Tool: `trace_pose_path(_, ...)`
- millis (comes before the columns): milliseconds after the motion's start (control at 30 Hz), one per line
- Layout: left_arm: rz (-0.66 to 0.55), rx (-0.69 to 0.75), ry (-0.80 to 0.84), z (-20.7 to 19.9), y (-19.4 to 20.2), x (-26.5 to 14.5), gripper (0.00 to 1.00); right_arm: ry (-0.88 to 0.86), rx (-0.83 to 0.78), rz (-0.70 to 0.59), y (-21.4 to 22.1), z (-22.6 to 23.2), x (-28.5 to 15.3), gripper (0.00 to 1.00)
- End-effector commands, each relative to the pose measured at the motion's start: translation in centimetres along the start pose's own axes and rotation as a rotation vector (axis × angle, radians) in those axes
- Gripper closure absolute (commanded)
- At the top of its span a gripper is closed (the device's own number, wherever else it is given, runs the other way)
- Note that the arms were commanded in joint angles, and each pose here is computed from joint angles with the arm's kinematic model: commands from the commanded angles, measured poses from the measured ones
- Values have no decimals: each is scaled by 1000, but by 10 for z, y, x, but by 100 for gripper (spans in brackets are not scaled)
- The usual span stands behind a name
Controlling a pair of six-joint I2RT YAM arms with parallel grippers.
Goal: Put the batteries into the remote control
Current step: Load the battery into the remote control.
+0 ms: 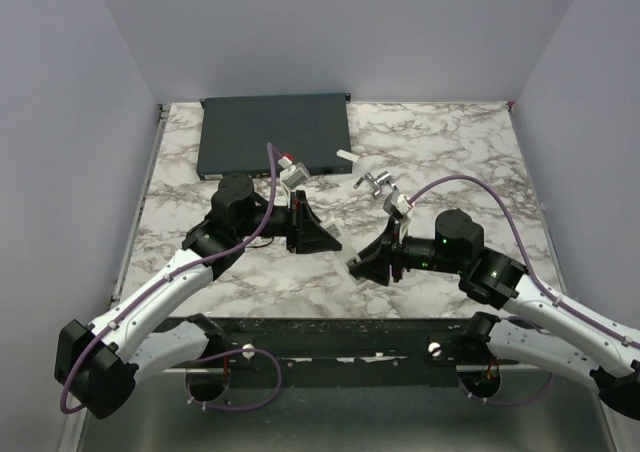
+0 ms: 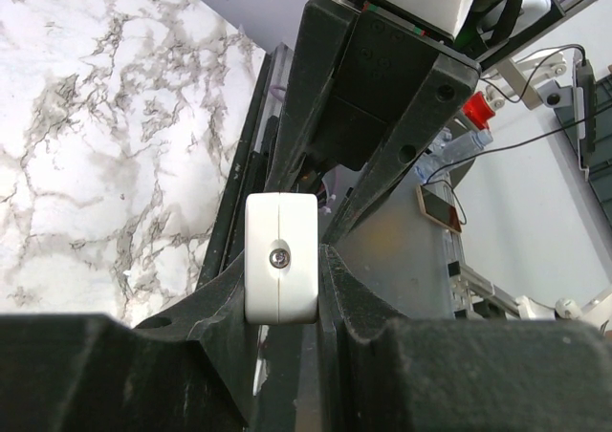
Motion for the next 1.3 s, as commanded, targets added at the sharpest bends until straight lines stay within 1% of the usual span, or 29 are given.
trace_pose_path(0,-38,71,52,-18,-16,-3,100,-17,1,20,3,0,3,60)
trace_pose_path(267,-50,78,54,-20,-18,-4,100,-15,5,31,4,-1,6,77)
trace_pose_path(367,-55,78,53,-21,-19,-4,100,-7,7,38,4,-3,8,81)
trace_pose_path(667,-76,83,39,-21,-22,-4,100,43,13,60,6,-10,12,87)
trace_pose_path(867,-87,92,33,-22,-24,-3,100,120,29,68,5,-19,15,95)
trace_pose_path(1100,-89,96,30,-21,-25,-2,100,208,68,77,7,-30,17,99)
trace_pose_path(1267,-88,100,32,-22,-25,-1,100,258,104,108,12,-37,21,99)
Point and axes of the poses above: each gripper's point midway between its finger pads, its own x axis out along the fingers, its own z axis along the line the jaws close on, y = z × x, the point moved 6 cm from there along -x, back along the fingers, and after that the axes turned 11 degrees about x, right-handed, at the moved point
